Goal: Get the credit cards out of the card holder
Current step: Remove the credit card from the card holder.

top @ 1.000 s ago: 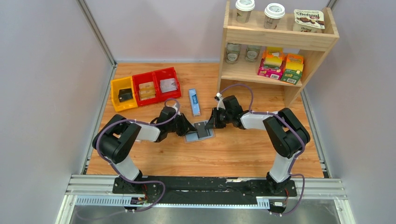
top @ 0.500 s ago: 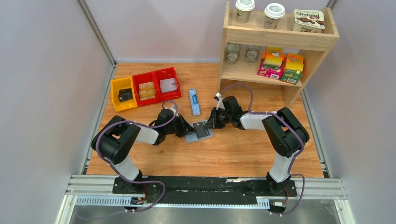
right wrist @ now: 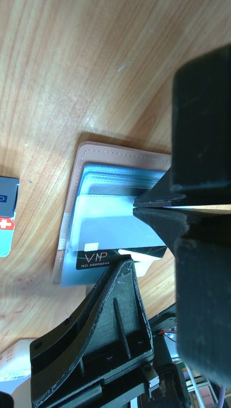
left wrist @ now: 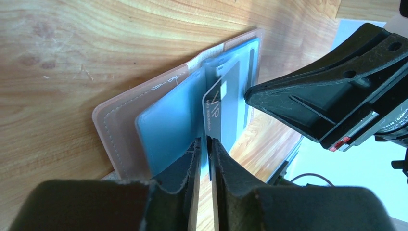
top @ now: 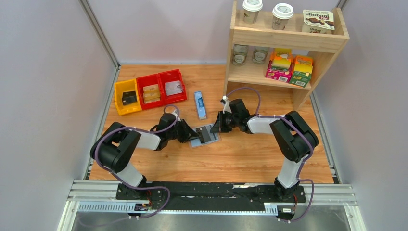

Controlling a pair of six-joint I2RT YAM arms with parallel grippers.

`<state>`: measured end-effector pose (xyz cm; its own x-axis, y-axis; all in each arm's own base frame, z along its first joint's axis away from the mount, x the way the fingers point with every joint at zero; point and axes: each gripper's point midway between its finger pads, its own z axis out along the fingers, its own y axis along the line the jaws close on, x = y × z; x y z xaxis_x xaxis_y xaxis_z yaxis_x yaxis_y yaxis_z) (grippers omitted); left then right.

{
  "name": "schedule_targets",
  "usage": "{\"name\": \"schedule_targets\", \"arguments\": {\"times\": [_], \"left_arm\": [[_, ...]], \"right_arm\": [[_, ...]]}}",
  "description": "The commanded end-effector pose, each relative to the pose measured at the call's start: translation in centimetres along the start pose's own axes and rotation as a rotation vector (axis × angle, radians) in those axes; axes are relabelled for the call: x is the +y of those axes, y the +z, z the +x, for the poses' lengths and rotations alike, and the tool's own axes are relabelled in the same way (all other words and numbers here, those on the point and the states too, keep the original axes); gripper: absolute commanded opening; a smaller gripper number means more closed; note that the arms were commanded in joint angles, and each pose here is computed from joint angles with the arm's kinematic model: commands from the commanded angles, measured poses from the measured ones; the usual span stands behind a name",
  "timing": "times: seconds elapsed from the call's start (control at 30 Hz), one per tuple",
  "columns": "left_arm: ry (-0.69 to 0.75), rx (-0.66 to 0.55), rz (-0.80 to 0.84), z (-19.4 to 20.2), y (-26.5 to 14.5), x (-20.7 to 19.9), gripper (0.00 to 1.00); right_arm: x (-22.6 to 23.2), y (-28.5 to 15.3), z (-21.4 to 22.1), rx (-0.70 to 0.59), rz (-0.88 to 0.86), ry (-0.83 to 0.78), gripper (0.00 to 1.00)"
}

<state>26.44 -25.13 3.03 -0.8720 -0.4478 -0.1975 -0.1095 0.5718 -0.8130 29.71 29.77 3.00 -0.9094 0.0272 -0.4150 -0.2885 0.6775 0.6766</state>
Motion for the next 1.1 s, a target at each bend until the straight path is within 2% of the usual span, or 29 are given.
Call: {"name": "schedule_targets", "arguments": {"times": [0.0,0.13,0.3,0.4,0.57,0.7,0.87,1.0,1.03,1.07], "left_arm": [[0.014,0.007,0.017,-0.2,0.1,-0.3,0.27],[-0.005,-0.013,0.024,-0.3,0.5,0.1,0.33],[-0.007,-0.042,0.054,-0.9,0.9,-0.1,0.33],[-0.004,-0.056,0.070,-1.2,1.0,-0.3,0.27],[-0.002,-0.074,0.076,-1.3,0.5,-0.3,0.08],[-0.002,-0.079,0.068,-1.2,-0.3,-0.1,0.00],[0.011,-0.090,0.009,-1.1,-2.2,0.8,0.00],[0.076,-0.128,-0.043,-1.4,-4.3,0.7,0.00],[0.119,-0.176,-0.028,-2.3,-5.1,-0.4,0.00],[0.113,-0.171,-0.073,-2.1,-5.6,0.4,0.00]], "right_arm": [[-5.7,0.2,4.2,0.107,0.201,0.061,0.02],[-5.6,0.2,4.2,0.108,0.198,0.060,0.02],[-5.5,0.2,4.2,0.107,0.193,0.058,0.02],[-5.5,0.2,4.2,0.109,0.193,0.054,0.02],[-5.6,0.2,4.3,0.112,0.197,0.054,0.02],[-5.7,0.2,4.3,0.112,0.202,0.055,0.02],[-5.8,0.2,4.1,0.106,0.211,0.050,0.02],[-5.7,0.1,3.9,0.100,0.208,0.041,0.02],[-5.6,0.1,3.8,0.099,0.207,0.040,0.02],[-5.6,0.0,3.7,0.096,0.206,0.039,0.02]]}}
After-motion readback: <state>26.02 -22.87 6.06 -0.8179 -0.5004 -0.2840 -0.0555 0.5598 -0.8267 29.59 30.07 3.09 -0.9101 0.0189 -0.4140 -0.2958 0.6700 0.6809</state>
